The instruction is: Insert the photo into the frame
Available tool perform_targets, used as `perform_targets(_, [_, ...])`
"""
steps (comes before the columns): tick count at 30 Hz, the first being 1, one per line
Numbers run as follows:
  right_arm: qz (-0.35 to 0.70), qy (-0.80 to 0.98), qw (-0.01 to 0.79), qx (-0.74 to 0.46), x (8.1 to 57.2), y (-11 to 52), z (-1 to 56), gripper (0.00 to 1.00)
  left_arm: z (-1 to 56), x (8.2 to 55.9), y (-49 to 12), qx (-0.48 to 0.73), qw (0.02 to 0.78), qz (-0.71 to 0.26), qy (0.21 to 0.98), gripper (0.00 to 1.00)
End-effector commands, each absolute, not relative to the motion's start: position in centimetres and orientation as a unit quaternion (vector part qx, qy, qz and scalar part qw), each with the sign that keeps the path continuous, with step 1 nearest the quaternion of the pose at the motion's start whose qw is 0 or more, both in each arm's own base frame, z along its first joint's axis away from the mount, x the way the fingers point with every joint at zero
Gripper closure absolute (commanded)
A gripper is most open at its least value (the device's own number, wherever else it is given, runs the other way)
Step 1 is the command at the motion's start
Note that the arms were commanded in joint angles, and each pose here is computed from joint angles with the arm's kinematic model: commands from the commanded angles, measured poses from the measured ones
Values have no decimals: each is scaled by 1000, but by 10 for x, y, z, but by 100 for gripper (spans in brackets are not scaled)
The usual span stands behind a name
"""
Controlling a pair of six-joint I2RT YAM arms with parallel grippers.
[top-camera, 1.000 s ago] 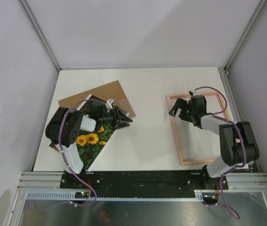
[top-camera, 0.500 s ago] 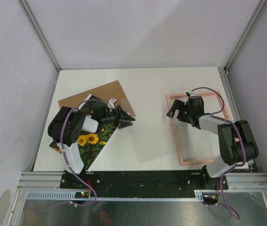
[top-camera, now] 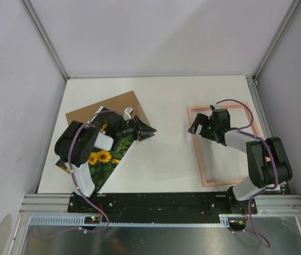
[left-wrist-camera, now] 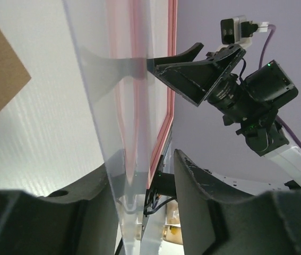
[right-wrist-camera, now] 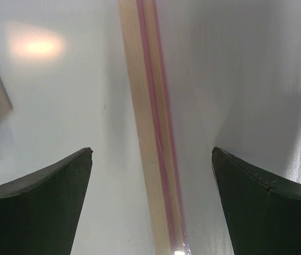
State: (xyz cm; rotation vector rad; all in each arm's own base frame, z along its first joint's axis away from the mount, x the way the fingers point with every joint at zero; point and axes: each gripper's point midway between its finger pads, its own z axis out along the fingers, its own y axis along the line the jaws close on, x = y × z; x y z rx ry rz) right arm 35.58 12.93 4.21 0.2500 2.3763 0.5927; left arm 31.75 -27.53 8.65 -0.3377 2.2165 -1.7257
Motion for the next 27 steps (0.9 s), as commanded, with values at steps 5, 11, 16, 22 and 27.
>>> perform_targets(5, [244,903,339,102,350,133,60,1,119,324,-281,-107,197,-623,749,63])
perform_targets(11, [253,899,344,102,347,135,69,1,113,322,-282,-110,192,-619,753,68])
perform_targets(16, [261,895,349,99,346,140,77,1,105,319,-283,-111,182,-616,759,69])
perform_targets(22, [265,898,339,96,345,143,71,1,95,316,-287,-109,169,-609,767,69])
perform_targets(27, [264,900,334,93,343,146,67,1,88,315,-289,-108,161,-602,774,68])
